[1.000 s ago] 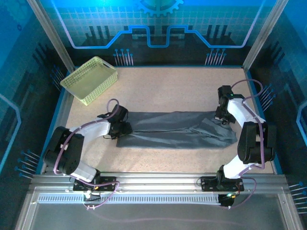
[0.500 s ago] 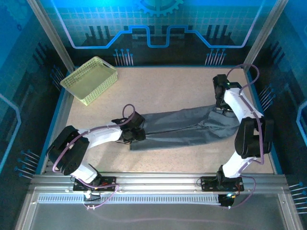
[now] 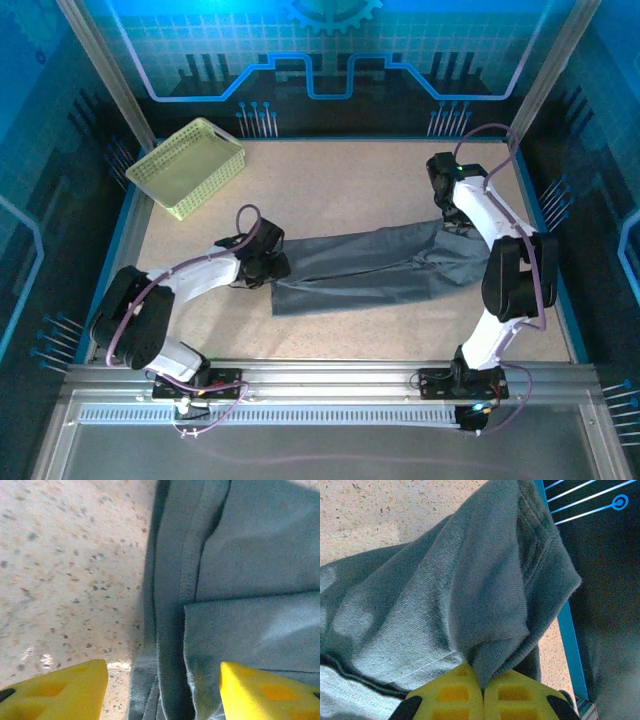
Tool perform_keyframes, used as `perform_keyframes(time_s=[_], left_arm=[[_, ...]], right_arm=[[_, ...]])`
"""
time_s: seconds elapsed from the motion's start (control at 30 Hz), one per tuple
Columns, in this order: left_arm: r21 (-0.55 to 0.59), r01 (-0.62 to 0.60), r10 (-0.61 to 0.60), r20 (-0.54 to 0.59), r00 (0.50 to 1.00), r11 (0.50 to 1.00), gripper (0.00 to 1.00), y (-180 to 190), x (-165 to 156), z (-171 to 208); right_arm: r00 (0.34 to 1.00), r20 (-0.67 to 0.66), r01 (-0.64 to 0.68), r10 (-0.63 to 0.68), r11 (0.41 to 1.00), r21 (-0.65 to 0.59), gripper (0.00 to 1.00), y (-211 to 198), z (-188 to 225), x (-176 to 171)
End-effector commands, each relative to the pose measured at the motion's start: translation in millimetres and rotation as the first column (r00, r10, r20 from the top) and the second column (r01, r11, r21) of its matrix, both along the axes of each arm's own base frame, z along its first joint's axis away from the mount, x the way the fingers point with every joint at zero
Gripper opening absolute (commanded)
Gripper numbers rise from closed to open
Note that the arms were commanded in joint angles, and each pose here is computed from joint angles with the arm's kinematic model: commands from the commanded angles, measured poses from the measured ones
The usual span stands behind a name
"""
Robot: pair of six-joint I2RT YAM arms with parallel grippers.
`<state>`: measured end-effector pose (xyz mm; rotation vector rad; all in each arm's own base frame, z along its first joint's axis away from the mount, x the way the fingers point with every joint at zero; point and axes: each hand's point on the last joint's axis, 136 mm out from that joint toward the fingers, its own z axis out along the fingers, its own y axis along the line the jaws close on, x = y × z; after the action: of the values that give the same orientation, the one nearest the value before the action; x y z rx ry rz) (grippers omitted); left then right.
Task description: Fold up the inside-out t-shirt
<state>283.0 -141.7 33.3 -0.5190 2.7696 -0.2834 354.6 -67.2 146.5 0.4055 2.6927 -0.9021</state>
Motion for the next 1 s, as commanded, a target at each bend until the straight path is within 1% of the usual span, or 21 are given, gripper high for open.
perform_keyframes(time_s=[0.0, 0.23, 0.33, 0.6, 0.67, 0.8, 0.97], left_arm=[[-0.031, 0.044, -0.045, -0.006, 0.999, 0.999, 0.59, -17.8, 3.8, -2.8], [-0.035, 0.075, -0.076, -0.042, 0.996, 0.997, 0.48, -41.9, -10.6, -15.9], [-0.048, 0.078, -0.080, -0.050, 0.996, 0.996, 0.45, -52.8, -16.9, -17.1], [-0.090, 0.151, -0.153, -0.016, 0.988, 0.985, 0.43, -98.1, -29.9, -2.9], [-0.098, 0.152, -0.154, -0.010, 0.988, 0.983, 0.43, -102.3, -31.2, -0.3], [-0.090, 0.136, -0.136, 0.012, 0.991, 0.987, 0.43, -96.7, -30.8, 4.8], [-0.069, 0.120, -0.118, 0.031, 0.993, 0.990, 0.43, -86.3, -30.2, 6.4]], right_arm=[[1.000, 0.010, -0.020, 0.021, 0.999, -0.033, 0.00, 2.6, 12.9, 3.9], [0.999, 0.012, -0.052, 0.053, 0.998, -0.030, 0.00, 10.5, 16.7, 8.1], [0.999, 0.012, -0.051, 0.052, 0.997, -0.062, 0.00, 7.4, 22.9, 8.9], [0.999, 0.021, -0.041, 0.044, 0.991, -0.128, 0.00, -0.5, 43.4, 14.9], [0.999, 0.029, -0.042, 0.046, 0.990, -0.133, 0.00, -1.0, 49.0, 15.7], [0.997, 0.037, -0.070, 0.075, 0.989, -0.131, 0.00, 7.2, 55.0, 16.0], [0.989, 0.029, -0.143, 0.147, 0.982, -0.124, 0.00, 32.7, 56.1, 12.8]])
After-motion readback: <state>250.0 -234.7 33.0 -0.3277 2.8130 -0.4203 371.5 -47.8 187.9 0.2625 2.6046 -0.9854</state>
